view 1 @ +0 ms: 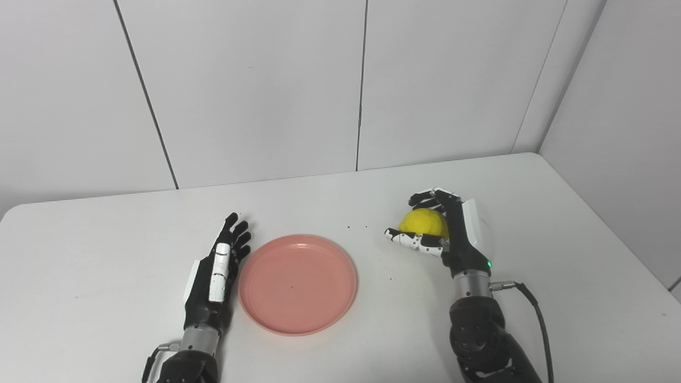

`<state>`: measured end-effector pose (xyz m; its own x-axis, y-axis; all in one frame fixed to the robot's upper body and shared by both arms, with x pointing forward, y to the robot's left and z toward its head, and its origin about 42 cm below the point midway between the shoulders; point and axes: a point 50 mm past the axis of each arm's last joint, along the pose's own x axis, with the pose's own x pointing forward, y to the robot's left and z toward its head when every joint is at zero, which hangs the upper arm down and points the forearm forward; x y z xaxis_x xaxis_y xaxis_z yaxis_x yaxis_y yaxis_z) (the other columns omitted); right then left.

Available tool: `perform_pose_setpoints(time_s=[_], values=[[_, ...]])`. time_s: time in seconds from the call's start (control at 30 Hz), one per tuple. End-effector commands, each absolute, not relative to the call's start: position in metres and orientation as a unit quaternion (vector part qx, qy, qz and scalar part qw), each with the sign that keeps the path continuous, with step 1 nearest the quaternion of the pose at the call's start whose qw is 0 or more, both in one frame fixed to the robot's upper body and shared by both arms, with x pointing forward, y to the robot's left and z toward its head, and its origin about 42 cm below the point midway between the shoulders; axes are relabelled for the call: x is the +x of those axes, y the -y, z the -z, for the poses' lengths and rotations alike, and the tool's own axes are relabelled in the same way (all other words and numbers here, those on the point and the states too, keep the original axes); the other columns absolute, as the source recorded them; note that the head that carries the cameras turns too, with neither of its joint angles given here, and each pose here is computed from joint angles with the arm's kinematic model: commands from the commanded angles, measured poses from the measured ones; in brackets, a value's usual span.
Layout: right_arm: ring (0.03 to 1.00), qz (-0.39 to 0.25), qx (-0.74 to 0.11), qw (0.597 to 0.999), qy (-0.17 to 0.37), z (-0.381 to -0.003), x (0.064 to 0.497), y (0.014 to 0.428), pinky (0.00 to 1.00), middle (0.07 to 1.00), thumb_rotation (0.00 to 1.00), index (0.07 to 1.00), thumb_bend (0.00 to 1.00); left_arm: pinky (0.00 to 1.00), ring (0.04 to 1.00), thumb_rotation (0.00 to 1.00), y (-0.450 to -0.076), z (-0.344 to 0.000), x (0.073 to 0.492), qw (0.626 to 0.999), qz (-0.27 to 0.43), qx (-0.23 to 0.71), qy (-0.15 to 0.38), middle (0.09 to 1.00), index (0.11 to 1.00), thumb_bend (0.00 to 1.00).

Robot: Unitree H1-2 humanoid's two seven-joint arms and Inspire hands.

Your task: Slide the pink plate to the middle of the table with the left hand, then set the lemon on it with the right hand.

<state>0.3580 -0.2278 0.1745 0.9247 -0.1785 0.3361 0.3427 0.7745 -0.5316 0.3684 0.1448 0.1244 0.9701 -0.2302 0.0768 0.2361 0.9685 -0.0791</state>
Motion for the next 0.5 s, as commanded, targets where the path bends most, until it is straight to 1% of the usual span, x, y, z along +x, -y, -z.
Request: perform_pose_setpoints(time_s=[0.0, 0.07, 0.17, 0.27, 0.3, 0.47], values=[[0.402, 0.119, -0.296, 0.925, 0.208, -0.204, 0.363, 0.212, 0.25, 0.491, 0.00, 0.499, 0.52, 0.93, 0.931, 1.00, -0.142, -0.116, 0.364, 0.992, 0.115, -0.039, 0.026, 0.935, 0.939, 0.67], [0.409, 0.106, -0.295, 0.924, 0.218, -0.208, 0.363, 0.202, 0.23, 0.499, 0.00, 0.490, 0.52, 0.94, 0.934, 1.00, -0.140, -0.115, 0.363, 0.993, 0.114, -0.036, 0.026, 0.940, 0.944, 0.67], [0.406, 0.086, -0.290, 0.925, 0.228, -0.211, 0.363, 0.189, 0.23, 0.504, 0.00, 0.488, 0.52, 0.94, 0.932, 1.00, -0.138, -0.115, 0.363, 0.993, 0.108, -0.029, 0.023, 0.938, 0.940, 0.69], [0.403, 0.041, -0.284, 0.929, 0.233, -0.218, 0.364, 0.166, 0.23, 0.508, 0.00, 0.488, 0.52, 0.92, 0.926, 1.00, -0.134, -0.115, 0.362, 0.994, 0.102, -0.025, 0.029, 0.931, 0.932, 0.67], [0.382, 0.029, -0.283, 0.929, 0.237, -0.219, 0.364, 0.160, 0.24, 0.480, 0.00, 0.516, 0.51, 0.92, 0.926, 1.00, -0.132, -0.115, 0.362, 0.994, 0.101, -0.024, 0.030, 0.931, 0.932, 0.66], [0.355, -0.019, -0.282, 0.926, 0.251, -0.220, 0.365, 0.135, 0.23, 0.457, 0.00, 0.543, 0.51, 0.93, 0.931, 1.00, -0.127, -0.114, 0.362, 0.995, 0.095, -0.021, 0.032, 0.934, 0.935, 0.65]])
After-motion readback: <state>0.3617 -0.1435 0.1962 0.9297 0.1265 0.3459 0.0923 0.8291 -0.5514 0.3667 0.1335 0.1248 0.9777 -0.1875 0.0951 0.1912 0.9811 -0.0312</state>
